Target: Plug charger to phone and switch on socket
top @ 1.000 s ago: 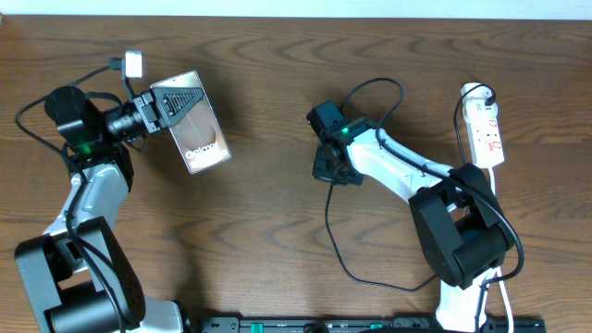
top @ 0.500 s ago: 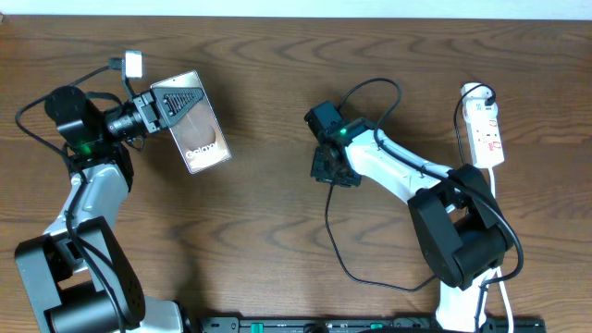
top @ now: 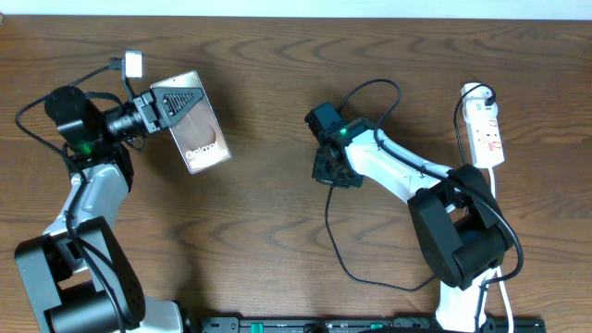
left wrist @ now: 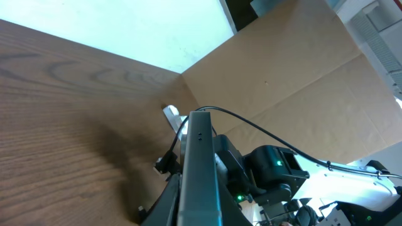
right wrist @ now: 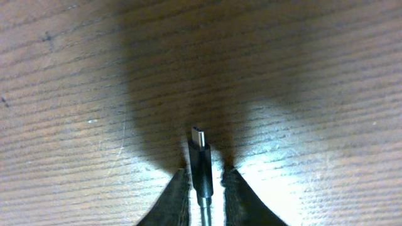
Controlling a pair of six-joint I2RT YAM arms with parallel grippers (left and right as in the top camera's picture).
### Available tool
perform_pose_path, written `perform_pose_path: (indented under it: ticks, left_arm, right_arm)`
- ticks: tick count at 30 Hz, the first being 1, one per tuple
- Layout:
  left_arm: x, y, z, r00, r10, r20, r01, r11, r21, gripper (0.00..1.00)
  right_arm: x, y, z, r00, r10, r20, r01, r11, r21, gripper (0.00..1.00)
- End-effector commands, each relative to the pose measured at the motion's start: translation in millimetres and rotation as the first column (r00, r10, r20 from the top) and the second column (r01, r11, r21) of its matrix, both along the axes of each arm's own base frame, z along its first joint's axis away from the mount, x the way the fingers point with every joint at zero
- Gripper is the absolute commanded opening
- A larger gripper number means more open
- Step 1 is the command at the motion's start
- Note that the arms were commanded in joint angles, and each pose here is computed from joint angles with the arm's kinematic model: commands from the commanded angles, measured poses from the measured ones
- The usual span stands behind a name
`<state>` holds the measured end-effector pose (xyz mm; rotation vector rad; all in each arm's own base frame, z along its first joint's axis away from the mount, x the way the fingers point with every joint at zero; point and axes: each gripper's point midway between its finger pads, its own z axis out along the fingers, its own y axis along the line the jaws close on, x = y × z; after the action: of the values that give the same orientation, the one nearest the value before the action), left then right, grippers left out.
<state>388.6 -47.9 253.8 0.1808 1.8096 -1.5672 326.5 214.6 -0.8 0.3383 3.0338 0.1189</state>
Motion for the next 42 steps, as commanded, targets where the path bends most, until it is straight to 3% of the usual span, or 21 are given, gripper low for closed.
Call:
perform_pose_path:
  ticks: [1, 8, 32, 36, 38, 42]
  left_arm:
    - [-4.3, -1.3, -0.2, 1.000, -0.019, 0.002, 0.019, 1.000, 0.001, 0.07]
    - [-4.3, -1.3, -0.2, 1.000, -0.019, 0.002, 0.019, 1.000, 0.001, 0.07]
    - [-5.5, -1.8, -0.2, 1.000, -0.026, 0.002, 0.026, 1.000, 0.001, 0.07]
    - [-5.5, -1.8, -0.2, 1.000, -0.026, 0.001, 0.026, 1.000, 0.001, 0.08]
    - [-5.5, -1.8, -0.2, 1.000, -0.026, 0.002, 0.026, 1.000, 0.001, 0.07]
    - [-6.0, -2.0, -0.2, 1.000, -0.029, 0.002, 0.029, 1.000, 0.001, 0.07]
  right_arm:
    - [-9.3, -1.0, -14.6, 0.999, 0.001, -0.045, -0.001, 1.000, -0.014, 0.10]
    - [-9.5, -0.9, -14.6, 0.999, 0.001, -0.046, -0.001, 1.000, -0.013, 0.01]
    - [-3.9, -4.8, -21.6, 0.999, 0.002, -0.036, -0.003, 1.000, -0.026, 0.01]
    - [-13.2, 19.5, -19.1, 0.988, 0.129, -0.078, -0.120, 0.986, 0.113, 0.01]
    - [-18.6, 49.4, -10.5, 0.963, 0.261, -0.064, -0.233, 0.930, 0.285, 0.01]
    - [-32.9, 115.2, 34.8, 0.825, 0.538, 0.172, -0.510, 0.579, 0.636, 0.01]
